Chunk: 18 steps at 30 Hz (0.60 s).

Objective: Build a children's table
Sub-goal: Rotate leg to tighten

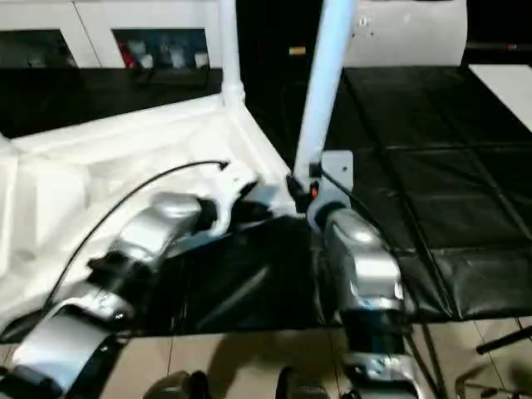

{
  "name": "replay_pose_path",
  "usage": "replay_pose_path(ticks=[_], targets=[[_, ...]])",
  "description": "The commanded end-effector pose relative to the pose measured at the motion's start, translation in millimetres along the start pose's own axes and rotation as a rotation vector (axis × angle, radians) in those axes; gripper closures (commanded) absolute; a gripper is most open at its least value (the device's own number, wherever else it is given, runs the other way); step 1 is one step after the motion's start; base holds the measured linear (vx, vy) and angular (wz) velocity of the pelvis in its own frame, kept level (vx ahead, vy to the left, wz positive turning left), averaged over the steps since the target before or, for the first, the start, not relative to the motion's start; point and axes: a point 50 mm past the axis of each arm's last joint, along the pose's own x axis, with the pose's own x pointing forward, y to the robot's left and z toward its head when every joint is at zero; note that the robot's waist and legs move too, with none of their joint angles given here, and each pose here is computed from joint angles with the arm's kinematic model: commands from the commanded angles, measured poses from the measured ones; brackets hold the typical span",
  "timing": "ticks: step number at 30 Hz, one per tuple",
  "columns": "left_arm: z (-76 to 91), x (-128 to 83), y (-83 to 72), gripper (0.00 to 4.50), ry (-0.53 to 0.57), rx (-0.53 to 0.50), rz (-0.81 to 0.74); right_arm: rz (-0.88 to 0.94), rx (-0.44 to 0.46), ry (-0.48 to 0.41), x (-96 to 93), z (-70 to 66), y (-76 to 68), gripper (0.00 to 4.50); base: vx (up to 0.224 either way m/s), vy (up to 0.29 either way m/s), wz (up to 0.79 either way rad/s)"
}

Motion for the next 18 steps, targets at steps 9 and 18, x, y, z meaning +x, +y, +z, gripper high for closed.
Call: replay_pose_path(ticks=[9, 18], targets=[[26.9, 4.6, -7.8, 4.50, -0.100, 0.113, -0.029, 0.167, 0.067, 0.054, 5.3, -16.9, 51.2, 1.21, 0.000, 0.000, 0.00], [17.1, -6.8, -5.2, 4.50, -0.164, 0.141, -0.070, 0.089, -0.090, -0.069, -30.0, -5.0, -0.5, 0.45, 0.000, 0.000, 0.00]])
